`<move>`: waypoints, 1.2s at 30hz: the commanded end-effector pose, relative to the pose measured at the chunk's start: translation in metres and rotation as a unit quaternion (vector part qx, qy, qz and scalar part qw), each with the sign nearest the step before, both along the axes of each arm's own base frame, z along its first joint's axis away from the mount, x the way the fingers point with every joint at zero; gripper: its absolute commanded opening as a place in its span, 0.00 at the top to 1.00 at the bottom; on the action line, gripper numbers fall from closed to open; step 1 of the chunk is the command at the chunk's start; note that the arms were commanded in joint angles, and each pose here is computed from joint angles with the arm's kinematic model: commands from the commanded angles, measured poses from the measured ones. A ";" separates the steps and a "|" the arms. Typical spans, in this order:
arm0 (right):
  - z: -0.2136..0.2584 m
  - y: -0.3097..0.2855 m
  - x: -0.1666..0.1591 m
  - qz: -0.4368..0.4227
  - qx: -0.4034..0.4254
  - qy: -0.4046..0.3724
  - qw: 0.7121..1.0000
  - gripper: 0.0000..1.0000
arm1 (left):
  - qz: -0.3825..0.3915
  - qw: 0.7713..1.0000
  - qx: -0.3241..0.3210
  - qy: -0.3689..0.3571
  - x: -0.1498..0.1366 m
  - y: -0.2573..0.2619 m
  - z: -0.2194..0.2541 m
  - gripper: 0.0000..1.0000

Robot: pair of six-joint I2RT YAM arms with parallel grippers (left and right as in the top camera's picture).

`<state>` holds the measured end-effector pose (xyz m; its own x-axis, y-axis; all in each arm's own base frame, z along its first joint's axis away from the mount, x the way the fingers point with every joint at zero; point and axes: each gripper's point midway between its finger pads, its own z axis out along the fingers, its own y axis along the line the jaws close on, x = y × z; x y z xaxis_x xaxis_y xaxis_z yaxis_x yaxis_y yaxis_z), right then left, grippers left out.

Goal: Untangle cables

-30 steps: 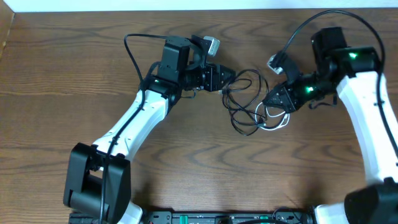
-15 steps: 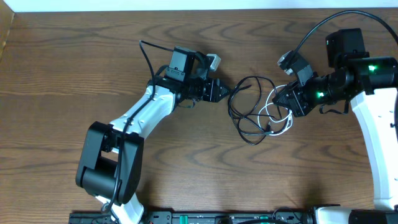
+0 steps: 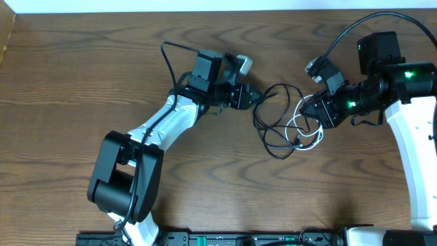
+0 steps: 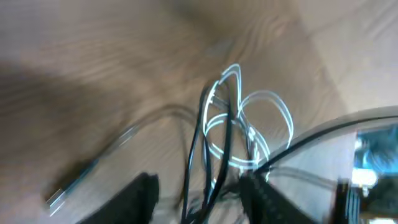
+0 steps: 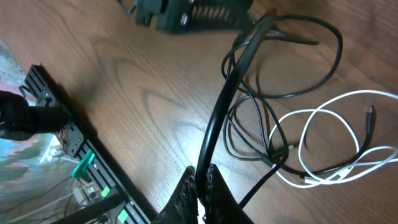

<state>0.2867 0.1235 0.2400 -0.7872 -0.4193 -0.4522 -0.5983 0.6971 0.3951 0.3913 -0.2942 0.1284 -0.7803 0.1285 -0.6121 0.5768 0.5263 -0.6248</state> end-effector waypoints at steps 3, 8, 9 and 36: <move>0.004 0.000 -0.003 -0.004 0.004 0.000 1.000 0.99 | 0.027 0.998 -0.055 0.003 0.016 -0.009 0.022 0.56; 0.004 0.000 -0.003 -0.004 0.005 0.001 1.000 0.99 | 0.048 0.998 -0.041 0.006 0.020 -0.005 0.016 0.56; 0.004 0.000 -0.003 -0.004 0.005 0.001 1.000 0.99 | 0.050 0.998 -0.038 0.008 0.020 -0.005 0.014 0.56; 0.004 0.003 -0.009 0.000 0.009 0.011 1.000 0.99 | 0.002 0.999 -0.010 0.035 -0.006 -0.036 -0.028 0.68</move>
<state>0.2804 0.1231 0.2386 -0.8003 -0.4203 -0.4277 -0.5864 0.6977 0.4115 0.3830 -0.3312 0.1011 -0.8341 0.1077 -0.5410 0.5133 0.5107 -0.6897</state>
